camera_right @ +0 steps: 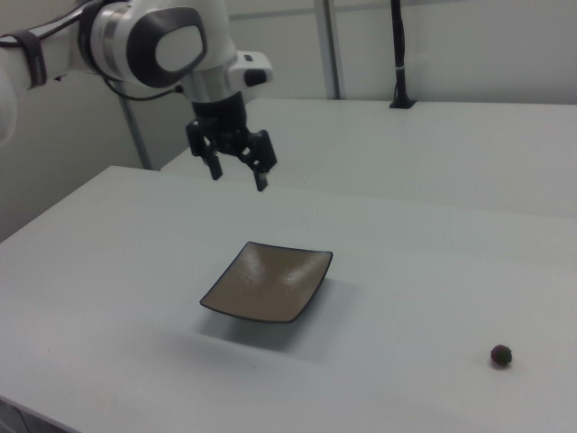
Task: Strawberries on a ceramic plate
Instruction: 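Move the open gripper over to the red strawberry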
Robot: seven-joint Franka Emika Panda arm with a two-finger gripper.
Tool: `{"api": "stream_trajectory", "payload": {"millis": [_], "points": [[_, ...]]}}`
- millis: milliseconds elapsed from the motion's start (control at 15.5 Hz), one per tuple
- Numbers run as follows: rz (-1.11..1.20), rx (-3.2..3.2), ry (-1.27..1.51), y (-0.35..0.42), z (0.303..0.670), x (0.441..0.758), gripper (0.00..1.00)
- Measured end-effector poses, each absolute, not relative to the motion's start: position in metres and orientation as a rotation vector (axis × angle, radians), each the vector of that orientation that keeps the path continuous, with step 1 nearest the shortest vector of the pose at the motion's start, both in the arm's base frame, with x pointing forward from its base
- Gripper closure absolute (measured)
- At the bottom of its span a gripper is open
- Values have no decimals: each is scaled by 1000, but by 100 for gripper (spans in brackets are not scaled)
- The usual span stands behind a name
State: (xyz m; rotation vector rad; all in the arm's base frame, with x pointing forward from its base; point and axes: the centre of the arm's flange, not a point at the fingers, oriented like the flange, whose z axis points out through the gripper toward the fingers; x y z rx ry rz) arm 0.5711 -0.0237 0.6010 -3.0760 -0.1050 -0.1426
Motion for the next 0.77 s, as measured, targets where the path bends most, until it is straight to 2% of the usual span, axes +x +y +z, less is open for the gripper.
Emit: {"api": "stream_trajectory", "payload": {"millis": [322,772], "points": [[-132,-3086,-37,-88,589,572,0],[-272,-3137,-36,-182,543,597,0]]}}
